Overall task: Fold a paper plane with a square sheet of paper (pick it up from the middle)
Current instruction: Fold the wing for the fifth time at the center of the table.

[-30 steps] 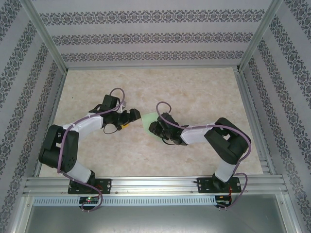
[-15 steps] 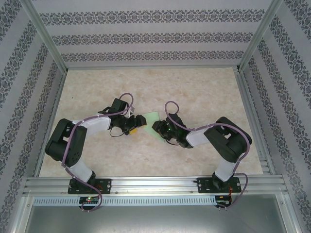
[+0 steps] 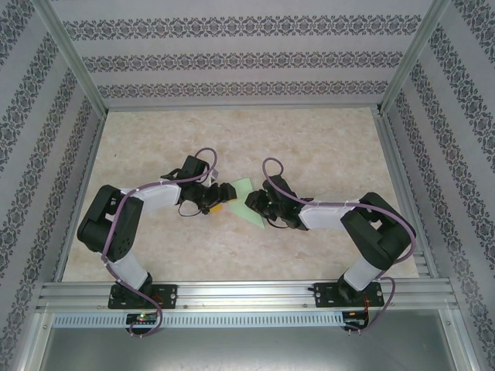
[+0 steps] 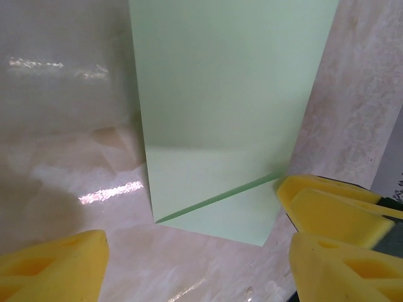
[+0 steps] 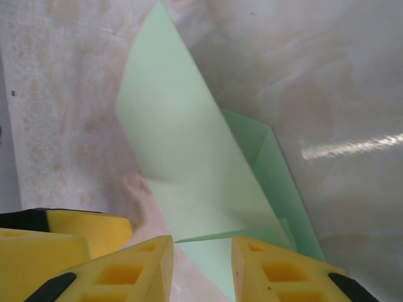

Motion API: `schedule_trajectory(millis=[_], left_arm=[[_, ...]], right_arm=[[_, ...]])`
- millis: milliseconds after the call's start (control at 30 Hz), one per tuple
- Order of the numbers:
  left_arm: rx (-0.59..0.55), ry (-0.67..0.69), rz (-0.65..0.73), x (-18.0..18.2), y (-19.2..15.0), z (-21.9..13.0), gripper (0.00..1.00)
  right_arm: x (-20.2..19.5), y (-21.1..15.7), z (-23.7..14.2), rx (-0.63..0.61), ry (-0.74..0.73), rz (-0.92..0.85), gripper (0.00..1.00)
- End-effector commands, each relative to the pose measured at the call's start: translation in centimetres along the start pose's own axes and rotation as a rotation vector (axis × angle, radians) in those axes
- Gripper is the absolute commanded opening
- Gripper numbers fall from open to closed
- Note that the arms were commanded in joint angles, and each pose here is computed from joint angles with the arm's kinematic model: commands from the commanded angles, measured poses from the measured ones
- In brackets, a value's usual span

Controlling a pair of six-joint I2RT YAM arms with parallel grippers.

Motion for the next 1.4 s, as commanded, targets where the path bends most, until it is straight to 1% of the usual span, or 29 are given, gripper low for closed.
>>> schedule_trajectory(millis=[0, 167, 467, 667, 767, 933, 1133, 1367], left_arm=[[0.007, -0.026, 0.015, -1.0, 0.2, 0.4, 0.76], [0.033, -0.038, 0.019, -1.3, -0.1, 0.8, 0.76], [0.077, -0.068, 0.006, -2.2, -0.4, 1.6, 0.75], [0.101, -0.079, -0.003, -2.4, -0.6, 2.2, 0.71], [0.114, -0.096, 0.0, -2.8, -0.7, 2.6, 0.67], [0.115, -0.103, 0.001, -3.1, -0.4, 3.1, 0.63], [0.115, -0.11, 0.018, -3.7, -0.1, 3.8, 0.62], [0.103, -0.098, 0.02, -3.6, -0.1, 3.5, 0.62]], right_arm=[[-1.1, 0.1, 0.4, -0.014, -0.075, -0.025, 0.31], [-2.6, 0.3, 0.5, -0.017, -0.114, 0.014, 0.3], [-3.7, 0.2, 0.6, -0.006, -0.108, 0.09, 0.3], [-4.2, 0.2, 0.7, 0.003, -0.088, 0.123, 0.3], [-4.3, 0.2, 0.7, 0.005, -0.085, 0.131, 0.3], [-4.6, 0.1, 0.7, 0.009, -0.081, 0.143, 0.3], [-4.4, 0.1, 0.8, 0.015, -0.075, 0.142, 0.3], [-4.7, 0.2, 0.7, 0.012, -0.082, 0.143, 0.3]])
Point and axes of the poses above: each hand's point on the last joint's axis, 136 mm out from that joint toward the fingers, its own z axis out along the fingers, its own x axis along the line the jaws close on, y = z × x, the point moved 3 cm from there along -z, back along the fingers, and after that the axes turned 4 degrees about z, right-handed, at the moved point
